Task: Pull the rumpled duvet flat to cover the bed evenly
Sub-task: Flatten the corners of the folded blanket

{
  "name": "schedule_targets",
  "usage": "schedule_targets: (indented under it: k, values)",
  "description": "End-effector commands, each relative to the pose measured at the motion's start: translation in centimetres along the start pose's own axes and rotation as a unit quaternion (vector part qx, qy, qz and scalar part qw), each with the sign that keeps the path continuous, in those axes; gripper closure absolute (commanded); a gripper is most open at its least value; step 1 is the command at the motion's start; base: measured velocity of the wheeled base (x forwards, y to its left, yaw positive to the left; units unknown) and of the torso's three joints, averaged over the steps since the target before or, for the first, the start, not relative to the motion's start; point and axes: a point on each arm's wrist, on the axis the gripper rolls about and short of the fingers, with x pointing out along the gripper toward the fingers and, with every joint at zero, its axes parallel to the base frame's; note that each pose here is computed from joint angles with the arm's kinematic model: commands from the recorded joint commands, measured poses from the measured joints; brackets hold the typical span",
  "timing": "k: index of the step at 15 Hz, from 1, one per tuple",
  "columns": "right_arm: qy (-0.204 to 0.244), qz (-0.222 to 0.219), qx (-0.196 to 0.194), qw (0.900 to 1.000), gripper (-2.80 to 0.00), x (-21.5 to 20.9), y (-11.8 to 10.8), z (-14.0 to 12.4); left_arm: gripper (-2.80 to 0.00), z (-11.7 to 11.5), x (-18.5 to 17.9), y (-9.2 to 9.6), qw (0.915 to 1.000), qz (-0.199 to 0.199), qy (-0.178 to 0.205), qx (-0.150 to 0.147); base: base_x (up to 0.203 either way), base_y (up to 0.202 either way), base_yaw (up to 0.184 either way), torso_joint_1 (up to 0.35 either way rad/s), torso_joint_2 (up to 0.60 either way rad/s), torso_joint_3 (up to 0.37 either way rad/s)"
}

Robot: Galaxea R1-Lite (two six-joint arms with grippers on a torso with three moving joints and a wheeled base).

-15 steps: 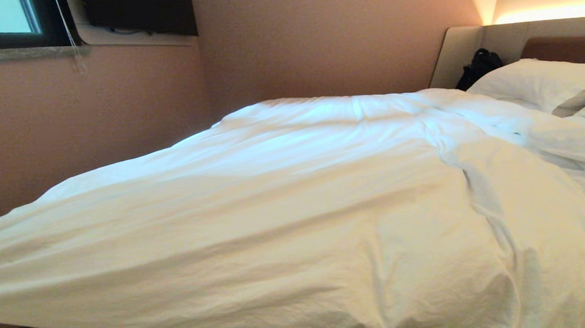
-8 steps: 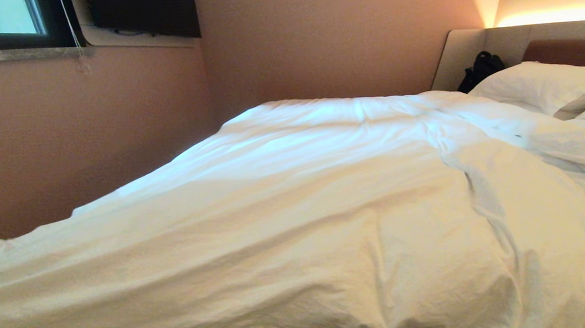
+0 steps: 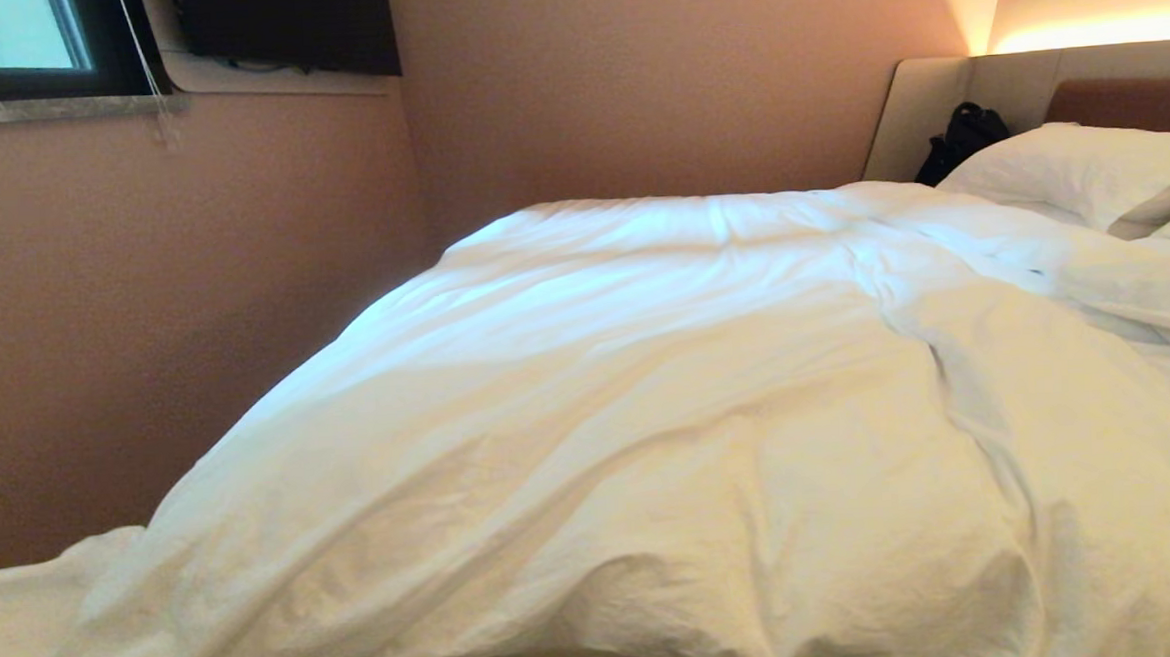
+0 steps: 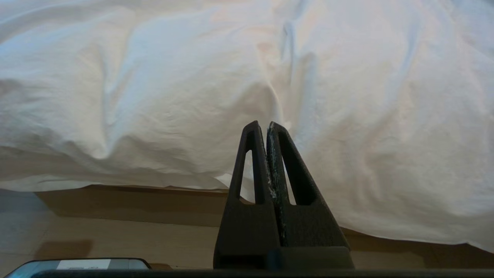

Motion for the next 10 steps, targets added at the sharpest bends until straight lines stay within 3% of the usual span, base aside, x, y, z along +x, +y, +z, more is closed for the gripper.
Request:
schedule_targets:
  k: [1, 5, 10]
  values:
    - [0.000, 0.000, 0.000, 1.000, 0.00, 0.0, 0.0, 0.0, -2.80, 0.2, -0.9, -2.4, 0.9995, -0.026, -0.004, 0.018, 0.000, 0.000, 0.000, 0.000, 0.00, 0.000]
    - [0.000, 0.000, 0.000, 1.000, 0.00, 0.0, 0.0, 0.0, -2.80, 1.3, -3.4, -5.1, 0.9932, -0.100, -0.046, 0.036, 0.000, 0.000, 0.000, 0.000, 0.00, 0.000]
    - [0.000, 0.000, 0.000, 1.000, 0.00, 0.0, 0.0, 0.0, -2.80, 4.2, -8.0, -8.3, 0.9749, -0.183, -0.123, 0.031, 0.000, 0.000, 0.000, 0.000, 0.00, 0.000]
